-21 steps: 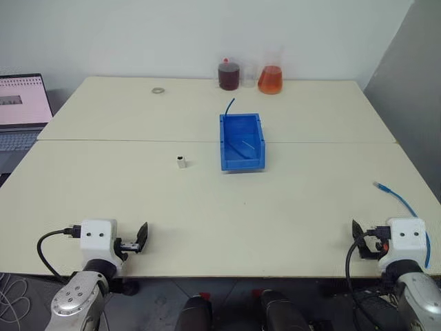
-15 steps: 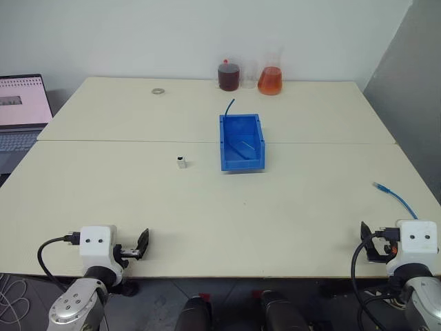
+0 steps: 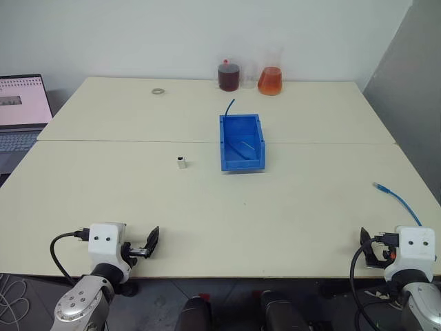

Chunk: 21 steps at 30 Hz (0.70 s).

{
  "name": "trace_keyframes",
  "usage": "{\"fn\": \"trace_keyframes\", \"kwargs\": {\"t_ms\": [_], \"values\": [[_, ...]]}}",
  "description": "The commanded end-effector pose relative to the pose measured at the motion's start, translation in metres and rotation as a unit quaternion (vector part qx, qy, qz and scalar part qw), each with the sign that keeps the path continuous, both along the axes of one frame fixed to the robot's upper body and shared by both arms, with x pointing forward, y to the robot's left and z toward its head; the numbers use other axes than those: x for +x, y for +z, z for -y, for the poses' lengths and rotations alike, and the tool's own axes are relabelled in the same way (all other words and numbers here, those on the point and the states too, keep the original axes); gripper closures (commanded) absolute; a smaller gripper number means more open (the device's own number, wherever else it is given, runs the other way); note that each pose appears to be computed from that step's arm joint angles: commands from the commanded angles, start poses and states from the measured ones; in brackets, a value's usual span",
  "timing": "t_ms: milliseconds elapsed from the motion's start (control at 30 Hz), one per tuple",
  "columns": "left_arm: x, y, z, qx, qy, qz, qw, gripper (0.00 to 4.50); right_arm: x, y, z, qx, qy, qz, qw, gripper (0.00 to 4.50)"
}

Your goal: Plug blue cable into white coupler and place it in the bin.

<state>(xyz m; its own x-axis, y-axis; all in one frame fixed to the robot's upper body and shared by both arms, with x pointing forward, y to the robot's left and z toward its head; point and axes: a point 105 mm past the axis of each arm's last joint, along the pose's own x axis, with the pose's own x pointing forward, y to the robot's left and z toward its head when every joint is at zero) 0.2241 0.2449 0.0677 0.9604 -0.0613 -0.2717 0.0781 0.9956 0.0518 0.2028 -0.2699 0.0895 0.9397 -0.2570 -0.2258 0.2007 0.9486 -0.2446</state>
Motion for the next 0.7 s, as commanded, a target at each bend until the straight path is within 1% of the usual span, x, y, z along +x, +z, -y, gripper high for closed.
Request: {"fn": "trace_keyframes", "kwargs": {"t_ms": [33, 100, 133, 233, 267, 333, 400, 500, 567, 700], "values": [[0.002, 0.012, 0.004, 0.014, -0.019, 0.024, 0.999, 0.00, 0.004, 0.014, -0.002, -0.017, -0.002, 0.025, 1.000, 0.05], [0.004, 0.013, 0.005, 0.016, -0.027, 0.026, 0.999, 0.00, 0.006, 0.018, -0.004, -0.019, -0.003, 0.031, 0.999, 0.05], [0.006, 0.015, 0.010, 0.022, -0.048, 0.030, 0.998, 0.00, 0.007, 0.021, -0.004, -0.021, -0.004, 0.035, 0.999, 0.05], [0.012, 0.022, 0.028, 0.038, -0.127, 0.041, 0.990, 0.00, 0.010, 0.028, -0.003, -0.032, -0.003, 0.045, 0.998, 0.05], [0.018, 0.029, 0.042, 0.028, -0.176, 0.048, 0.983, 0.00, 0.012, 0.032, -0.002, -0.040, 0.004, 0.049, 0.998, 0.05], [0.034, 0.047, 0.072, 0.028, -0.297, 0.067, 0.952, 0.00, 0.019, 0.041, -0.002, -0.052, 0.030, 0.056, 0.997, 0.05], [0.049, 0.061, 0.098, 0.038, -0.389, 0.077, 0.917, 0.00, 0.026, 0.050, 0.005, -0.062, 0.046, 0.059, 0.995, 0.05], [0.066, 0.079, 0.133, 0.039, -0.496, 0.091, 0.863, 0.00, 0.037, 0.059, 0.021, -0.076, 0.087, 0.048, 0.992, 0.05], [0.073, 0.088, 0.159, 0.038, -0.560, 0.100, 0.821, 0.00, 0.044, 0.059, 0.031, -0.069, 0.132, 0.020, 0.989, 0.05], [0.076, 0.090, 0.203, 0.042, -0.658, 0.108, 0.744, 0.00, 0.058, 0.061, 0.065, -0.063, 0.186, -0.036, 0.980, 0.05]]}}
